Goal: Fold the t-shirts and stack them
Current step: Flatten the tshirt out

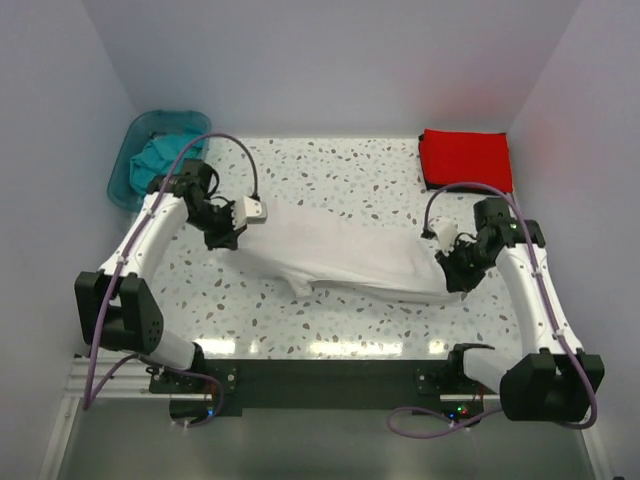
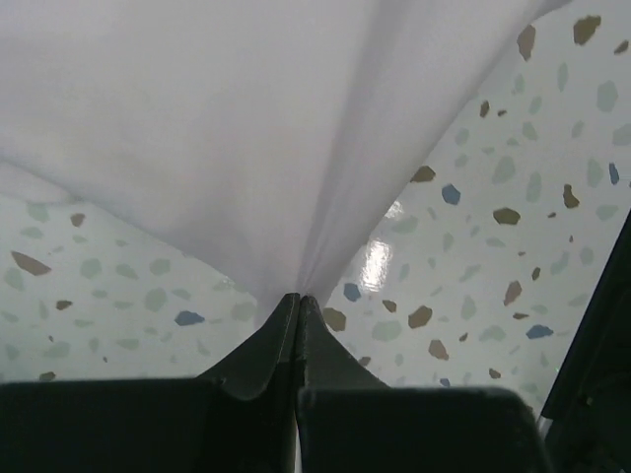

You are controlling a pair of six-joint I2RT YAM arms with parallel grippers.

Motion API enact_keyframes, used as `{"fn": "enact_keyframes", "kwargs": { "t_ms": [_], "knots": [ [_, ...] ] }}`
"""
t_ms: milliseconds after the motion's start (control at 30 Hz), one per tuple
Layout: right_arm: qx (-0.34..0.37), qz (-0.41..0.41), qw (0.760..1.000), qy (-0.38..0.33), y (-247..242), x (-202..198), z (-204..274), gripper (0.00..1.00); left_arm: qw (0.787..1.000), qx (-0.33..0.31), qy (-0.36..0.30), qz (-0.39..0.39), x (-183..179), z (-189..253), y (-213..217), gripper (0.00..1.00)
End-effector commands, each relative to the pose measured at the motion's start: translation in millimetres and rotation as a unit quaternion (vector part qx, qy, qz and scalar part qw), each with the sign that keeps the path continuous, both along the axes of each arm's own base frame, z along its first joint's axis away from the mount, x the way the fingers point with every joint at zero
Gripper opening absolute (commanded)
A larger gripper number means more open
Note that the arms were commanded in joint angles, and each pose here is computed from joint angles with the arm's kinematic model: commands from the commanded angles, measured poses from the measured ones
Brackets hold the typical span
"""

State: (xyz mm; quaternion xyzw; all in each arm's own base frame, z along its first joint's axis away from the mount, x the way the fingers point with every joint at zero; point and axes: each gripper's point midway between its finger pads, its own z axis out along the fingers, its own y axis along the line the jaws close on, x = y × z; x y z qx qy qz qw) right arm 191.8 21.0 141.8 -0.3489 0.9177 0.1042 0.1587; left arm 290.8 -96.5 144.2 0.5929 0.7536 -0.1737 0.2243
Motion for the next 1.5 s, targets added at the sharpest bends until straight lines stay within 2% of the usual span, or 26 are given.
{"fn": "enact_keyframes", "kwargs": {
  "t_ms": [0, 33, 67, 100, 133, 167, 200, 267, 300, 367, 400, 433, 500, 567, 633, 767, 867, 933, 1100, 1333, 1400, 1467],
  "knots": [
    [-0.042, 0.112, 0.993, 0.025, -13, -28, -11, 0.01, 0.997, 0.053, 0.031, -0.039, -38, -22, 32, 0.0],
    [-0.034, 0.114, 0.992, 0.03, -10, -27, -9, 0.16, 0.996, 0.068, 0.033, -0.049, -40, -27, 37, 0.0],
    [-0.026, 0.115, 0.992, 0.035, -8, -25, -8, 0.48, 0.995, 0.08, 0.032, -0.055, -39, -31, 40, 0.07],
    [-0.006, 0.11, 0.993, 0.047, -1, -19, -9, 0.58, 0.995, 0.079, 0.03, -0.053, -34, -32, 41, 0.26],
    [0.004, 0.102, 0.994, 0.03, 3, -3, 1, 0.73, 0.996, 0.073, 0.026, -0.045, -30, -30, 39, 0.34],
    [0.015, 0.09, 0.996, 0.016, 6, 11, 5, 0.75, 0.997, 0.059, 0.021, -0.035, -23, -28, 34, 0.39],
    [0.037, 0.058, 0.997, 0.04, 13, 25, 0, 0.75, 0.999, 0.046, 0.007, -0.027, -9, -22, 28, 0.49],
    [0.053, 0.024, 0.998, 0.026, 19, 60, 7, 0.75, 1.0, 0.013, 0.013, 0.019, 8, -15, 17, 0.52],
    [0.062, -0.014, 0.997, 0.035, 21, 72, 6, 0.74, 0.999, 0.003, -0.003, 0.043, 33, -13, 13, 0.52],
    [0.067, -0.053, 0.996, 0.036, 23, 110, -6, 0.72, 0.993, -0.011, 0.01, 0.117, 55, -16, 9, 0.52],
    [0.07, -0.08, 0.993, 0.044, 28, 120, -9, 0.72, 0.989, -0.019, -0.01, 0.144, 81, -17, 7, 0.54],
    [0.062, -0.093, 0.992, 0.059, 29, 134, -22, 0.7, 0.982, -0.03, 0.003, 0.185, 90, -19, 3, 0.58],
    [0.062, -0.092, 0.992, 0.067, 49, 148, -32, 0.68, 0.972, -0.019, -0.003, 0.232, 121, -31, 6, 0.6],
    [0.049, -0.089, 0.992, 0.073, 58, 160, -49, 0.68, 0.963, -0.006, 0.035, 0.266, 131, -55, 7, 0.61],
    [0.049, -0.075, 0.993, 0.077, 76, 164, -55, 0.69, 0.956, -0.006, 0.05, 0.288, 141, -58, 6, 0.64],
    [0.072, -0.061, 0.988, 0.12, 103, 159, -69, 0.71, 0.945, 0.01, 0.072, 0.319, 149, -78, 10, 0.64],
    [0.086, -0.047, 0.983, 0.158, 118, 146, -77, 0.71, 0.942, -0.007, 0.1, 0.321, 146, -86, 1, 0.64],
    [0.086, -0.035, 0.979, 0.181, 125, 136, -86, 0.71, 0.939, -0.018, 0.117, 0.324, 143, -87, -4, 0.61],
    [0.079, -0.009, 0.97, 0.231, 131, 115, -101, 0.7, 0.933, -0.046, 0.141, 0.33, 148, -90, -15, 0.45],
    [0.107, 0.021, 0.949, 0.297, 138, 84, -92, 0.66, 0.925, -0.062, 0.155, 0.342, 159, -88, -21, 0.39],
    [0.111, 0.03, 0.944, 0.308, 138, 77, -91, 0.6, 0.924, -0.062, 0.157, 0.342, 159, -89, -21, 0.38],
    [0.112, 0.035, 0.941, 0.317, 138, 71, -92, 0.44, 0.924, -0.065, 0.159, 0.342, 158, -88, -22, 0.3]
  ]
}}
